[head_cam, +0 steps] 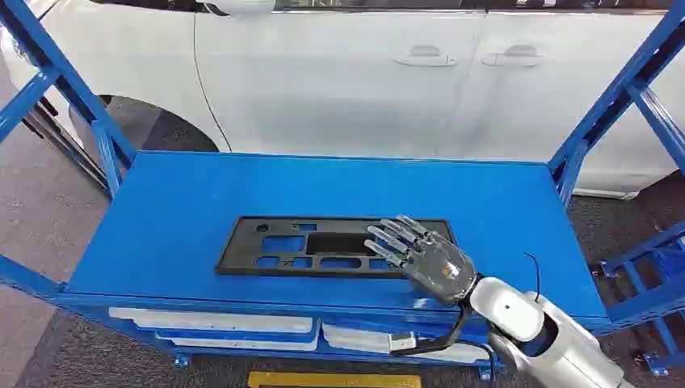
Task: Take the parts from the cabinet and place them on the table.
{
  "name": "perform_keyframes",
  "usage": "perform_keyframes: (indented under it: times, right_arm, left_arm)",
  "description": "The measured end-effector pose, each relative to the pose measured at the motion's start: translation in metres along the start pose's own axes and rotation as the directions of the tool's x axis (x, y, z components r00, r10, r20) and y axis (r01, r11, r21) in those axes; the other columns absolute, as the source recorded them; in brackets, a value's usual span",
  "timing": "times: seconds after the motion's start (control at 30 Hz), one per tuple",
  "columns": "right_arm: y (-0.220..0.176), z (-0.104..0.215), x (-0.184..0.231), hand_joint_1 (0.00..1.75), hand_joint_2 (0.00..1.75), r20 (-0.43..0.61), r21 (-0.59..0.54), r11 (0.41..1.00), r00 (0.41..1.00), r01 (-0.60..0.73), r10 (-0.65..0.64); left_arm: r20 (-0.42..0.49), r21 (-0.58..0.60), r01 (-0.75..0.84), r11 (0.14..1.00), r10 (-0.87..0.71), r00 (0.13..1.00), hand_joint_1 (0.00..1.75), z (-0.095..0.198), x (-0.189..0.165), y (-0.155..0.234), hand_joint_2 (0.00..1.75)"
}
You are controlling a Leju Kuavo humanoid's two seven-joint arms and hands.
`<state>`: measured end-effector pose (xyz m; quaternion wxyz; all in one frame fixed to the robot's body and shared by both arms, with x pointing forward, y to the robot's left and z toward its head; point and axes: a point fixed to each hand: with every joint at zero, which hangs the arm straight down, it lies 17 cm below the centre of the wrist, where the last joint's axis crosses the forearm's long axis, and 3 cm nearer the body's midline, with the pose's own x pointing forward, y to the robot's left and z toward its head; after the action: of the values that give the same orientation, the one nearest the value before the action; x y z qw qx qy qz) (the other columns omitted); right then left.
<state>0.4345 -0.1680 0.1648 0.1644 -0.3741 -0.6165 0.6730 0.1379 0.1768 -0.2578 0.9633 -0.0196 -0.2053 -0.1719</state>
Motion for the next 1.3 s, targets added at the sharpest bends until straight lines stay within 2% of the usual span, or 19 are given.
perform_keyframes:
  times: [0.1,0.23,0.33,0.67,1.03,1.17,1.3]
  right_arm:
    - [0.005,-0.011,-0.003,0.0,1.75,-0.004,-0.004,1.0,1.0,0.01,-0.01]
    - [0.04,-0.012,-0.004,0.0,1.75,-0.007,0.078,0.997,1.0,0.024,-0.023]
    - [0.047,-0.013,-0.01,0.0,1.75,-0.004,0.101,0.995,1.0,0.017,-0.017]
    - [0.067,-0.013,-0.014,0.0,1.75,0.019,0.17,0.985,1.0,-0.007,0.004]
    - [0.07,-0.025,-0.023,0.0,1.75,0.04,0.193,0.981,0.999,-0.025,0.017]
    - [0.068,-0.031,-0.035,0.0,1.75,0.011,0.195,0.98,0.999,-0.045,0.044]
    - [0.069,-0.048,-0.023,0.0,1.75,0.039,0.196,0.98,0.999,-0.042,0.035]
  left_arm:
    - [0.004,0.016,-0.01,1.0,0.01,1.0,0.0,0.0,-0.001,0.004,0.0]
    - [-0.043,0.034,-0.012,0.999,0.013,0.999,0.0,0.002,-0.022,0.017,0.0]
    - [-0.049,0.041,-0.014,0.999,0.016,0.999,0.0,0.002,-0.026,0.025,0.0]
    - [0.016,0.058,-0.002,0.998,0.001,1.0,0.0,-0.003,0.003,0.04,0.0]
    - [0.023,0.054,-0.006,0.999,0.005,1.0,0.0,-0.004,0.008,0.038,0.0]
    - [0.017,0.043,-0.002,0.999,0.001,1.0,0.0,-0.004,0.009,0.035,0.0]
    - [0.018,0.041,-0.01,0.999,0.009,1.0,0.0,-0.004,0.01,0.034,0.0]
